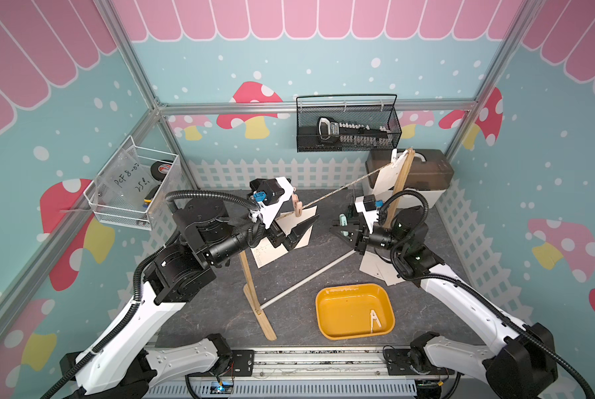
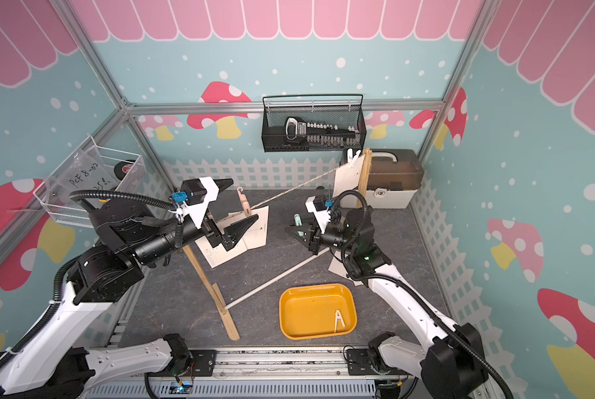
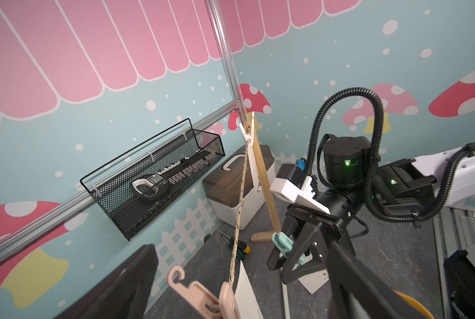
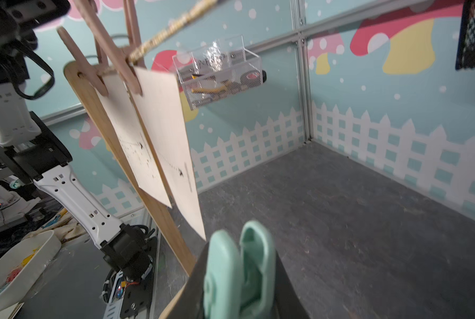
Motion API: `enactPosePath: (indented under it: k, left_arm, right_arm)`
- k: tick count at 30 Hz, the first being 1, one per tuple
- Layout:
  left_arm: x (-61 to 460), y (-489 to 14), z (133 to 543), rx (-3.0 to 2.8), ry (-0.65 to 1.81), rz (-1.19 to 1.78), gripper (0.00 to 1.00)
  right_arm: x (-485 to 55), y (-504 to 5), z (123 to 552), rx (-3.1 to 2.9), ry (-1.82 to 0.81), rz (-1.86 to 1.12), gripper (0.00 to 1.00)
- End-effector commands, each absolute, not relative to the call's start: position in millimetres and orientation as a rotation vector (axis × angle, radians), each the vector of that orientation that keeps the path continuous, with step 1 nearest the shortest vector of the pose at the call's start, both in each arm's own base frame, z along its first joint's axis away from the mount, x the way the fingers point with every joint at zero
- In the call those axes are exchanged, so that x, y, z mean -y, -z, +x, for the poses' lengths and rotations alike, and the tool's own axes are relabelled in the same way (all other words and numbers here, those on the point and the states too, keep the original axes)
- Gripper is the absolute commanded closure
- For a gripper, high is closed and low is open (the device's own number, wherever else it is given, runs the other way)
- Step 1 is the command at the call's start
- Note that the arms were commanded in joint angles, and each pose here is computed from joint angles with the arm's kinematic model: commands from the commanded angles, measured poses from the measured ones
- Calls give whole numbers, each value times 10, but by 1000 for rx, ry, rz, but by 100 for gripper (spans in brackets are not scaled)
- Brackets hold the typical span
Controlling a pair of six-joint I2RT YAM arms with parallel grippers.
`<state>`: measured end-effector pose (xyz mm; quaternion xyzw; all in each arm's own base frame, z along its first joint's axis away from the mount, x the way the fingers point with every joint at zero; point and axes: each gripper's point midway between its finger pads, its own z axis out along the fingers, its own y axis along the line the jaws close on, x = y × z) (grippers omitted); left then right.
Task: Remove the postcards from the strings
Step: Place the clamp in the storage box.
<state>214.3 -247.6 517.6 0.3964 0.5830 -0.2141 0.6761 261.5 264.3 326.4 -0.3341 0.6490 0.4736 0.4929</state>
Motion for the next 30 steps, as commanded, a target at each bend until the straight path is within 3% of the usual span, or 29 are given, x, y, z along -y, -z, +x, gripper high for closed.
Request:
enactPosePath:
  k: [1,10,23,27,30]
  left_arm:
    - [2465,-5178,2117,-1273,472,906,0]
    - [2611,-5196,2286,-1314,469,911,0]
    - [2771,-5296,2796,-1465,593,843,0]
    - [2770,-5291,2883,-1508,577,852,1]
    - [2751,-5289,2912,-1522,568,846,0]
  right_arm:
    - [-2447,-2522,2503,-1886,-1042,-743,93]
    - [-2213,-1620,1935,-2251,-857,-751,95]
    - [-1965,-967,1846,-2508,-603,-730,92]
    - [-2024,-948,1713,-2494,-631,-810,84]
    - [-2071,-990,1656,-2462,-644,-855,69]
